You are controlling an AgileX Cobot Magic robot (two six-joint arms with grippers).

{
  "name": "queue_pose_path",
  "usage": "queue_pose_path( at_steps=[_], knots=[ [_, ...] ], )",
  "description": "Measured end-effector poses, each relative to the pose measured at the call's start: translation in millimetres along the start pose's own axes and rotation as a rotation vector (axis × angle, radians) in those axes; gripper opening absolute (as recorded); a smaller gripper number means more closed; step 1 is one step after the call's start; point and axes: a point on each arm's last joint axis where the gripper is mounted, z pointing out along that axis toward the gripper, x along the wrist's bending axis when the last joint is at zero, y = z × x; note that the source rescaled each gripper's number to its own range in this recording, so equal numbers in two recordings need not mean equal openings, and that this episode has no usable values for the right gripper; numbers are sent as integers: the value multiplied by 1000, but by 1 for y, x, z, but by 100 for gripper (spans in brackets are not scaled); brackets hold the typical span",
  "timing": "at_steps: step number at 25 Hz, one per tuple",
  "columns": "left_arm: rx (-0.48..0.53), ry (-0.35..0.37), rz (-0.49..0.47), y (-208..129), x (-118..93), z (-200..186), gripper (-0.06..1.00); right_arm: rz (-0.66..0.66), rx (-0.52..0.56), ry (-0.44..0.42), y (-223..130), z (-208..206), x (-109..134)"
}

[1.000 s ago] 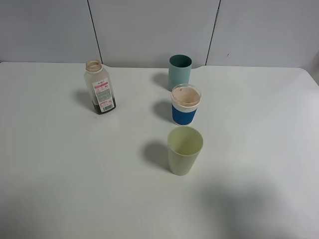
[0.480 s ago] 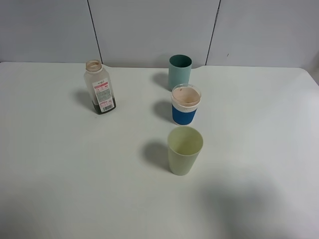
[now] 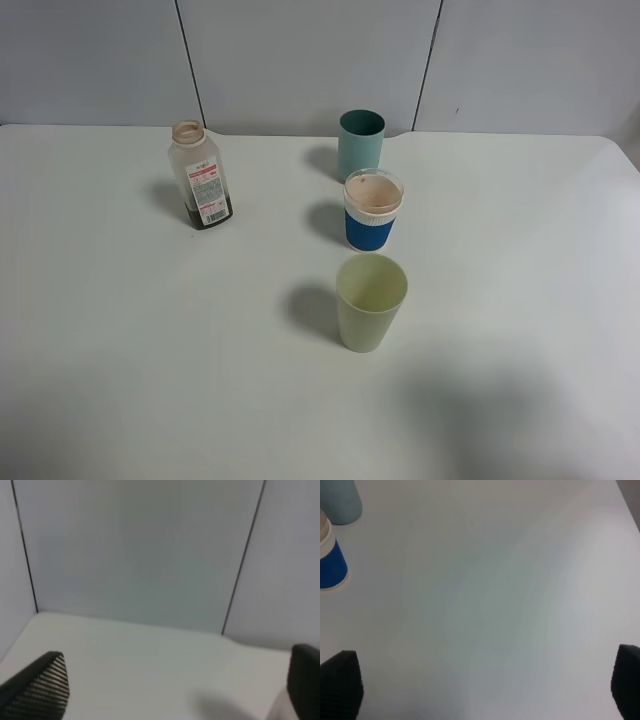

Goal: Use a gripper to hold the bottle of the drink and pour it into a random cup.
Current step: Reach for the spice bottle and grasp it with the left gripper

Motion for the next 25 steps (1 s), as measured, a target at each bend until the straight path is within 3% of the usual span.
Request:
queue_pose_path(
  at_steps=[5, 11, 16, 25],
  knots=[
    [-69, -7, 9, -34, 5, 15, 100, 0, 0, 0, 0, 0, 0],
    [-64, -43, 79, -66, 5, 29, 100, 0, 0, 0, 0, 0, 0],
    [-10, -140, 107, -83, -2, 46, 100, 0, 0, 0, 0, 0, 0],
    [138, -390, 89, -121, -20, 77, 100, 0, 0, 0, 0, 0, 0]
  ],
)
